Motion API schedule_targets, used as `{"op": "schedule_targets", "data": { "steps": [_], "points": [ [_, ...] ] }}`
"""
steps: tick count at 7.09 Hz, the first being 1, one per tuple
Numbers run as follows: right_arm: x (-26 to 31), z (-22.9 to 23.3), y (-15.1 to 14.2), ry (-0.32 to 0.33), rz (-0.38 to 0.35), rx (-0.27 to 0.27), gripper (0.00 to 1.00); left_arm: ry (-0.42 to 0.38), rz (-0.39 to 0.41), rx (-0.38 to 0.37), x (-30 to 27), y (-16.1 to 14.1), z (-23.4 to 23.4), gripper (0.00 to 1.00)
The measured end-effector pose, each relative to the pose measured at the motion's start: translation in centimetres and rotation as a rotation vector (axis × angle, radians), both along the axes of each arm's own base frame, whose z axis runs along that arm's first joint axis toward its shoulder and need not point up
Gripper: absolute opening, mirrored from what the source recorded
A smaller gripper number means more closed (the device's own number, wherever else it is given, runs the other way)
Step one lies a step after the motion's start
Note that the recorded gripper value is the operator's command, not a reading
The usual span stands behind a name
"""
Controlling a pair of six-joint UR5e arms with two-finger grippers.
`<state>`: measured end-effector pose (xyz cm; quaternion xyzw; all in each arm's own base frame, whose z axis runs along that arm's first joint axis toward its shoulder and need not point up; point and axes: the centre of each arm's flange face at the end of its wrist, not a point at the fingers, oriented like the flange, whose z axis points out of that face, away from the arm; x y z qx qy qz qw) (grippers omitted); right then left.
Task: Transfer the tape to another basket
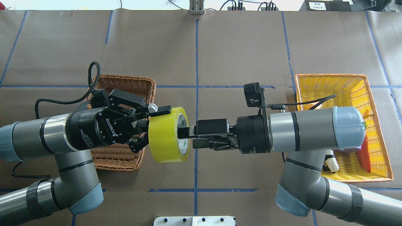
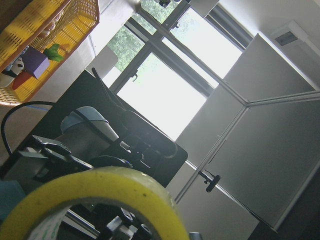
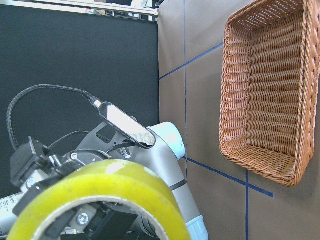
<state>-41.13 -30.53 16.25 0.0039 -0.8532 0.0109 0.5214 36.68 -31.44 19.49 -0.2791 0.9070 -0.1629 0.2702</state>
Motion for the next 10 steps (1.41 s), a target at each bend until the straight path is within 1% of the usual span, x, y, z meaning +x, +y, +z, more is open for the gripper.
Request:
{"op": "schedule_targets", "data": {
  "steps": [4, 5, 6, 7, 8, 10],
  "points": [
    [0.6, 0.0, -0.3, -0.001, 0.008, 0.002, 1.00, 0.008, 0.000, 0.015, -1.3, 0.3, -0.1, 0.02],
    [1.1, 0.4, -0.8, 0.006, 0.020, 0.000, 1.00, 0.004, -0.007, 0.023, -2.0, 0.2, 0.1, 0.02],
    [2.0, 1.2, -1.7, 0.022, 0.038, -0.003, 1.00, -0.016, -0.029, 0.025, -3.0, -0.6, 0.8, 0.02],
    [3.3, 2.2, -3.1, 0.048, 0.056, -0.001, 1.00, -0.070, -0.057, 0.037, -4.0, -2.2, 1.5, 0.02],
    [5.2, 3.2, -5.2, 0.096, 0.073, 0.001, 1.00, -0.158, -0.084, 0.067, -4.7, -3.7, 1.6, 0.02],
    [10.3, 4.8, -10.6, 0.271, 0.082, -0.012, 1.00, -0.403, -0.176, 0.160, -4.1, -5.6, 0.9, 0.02]
  ]
}}
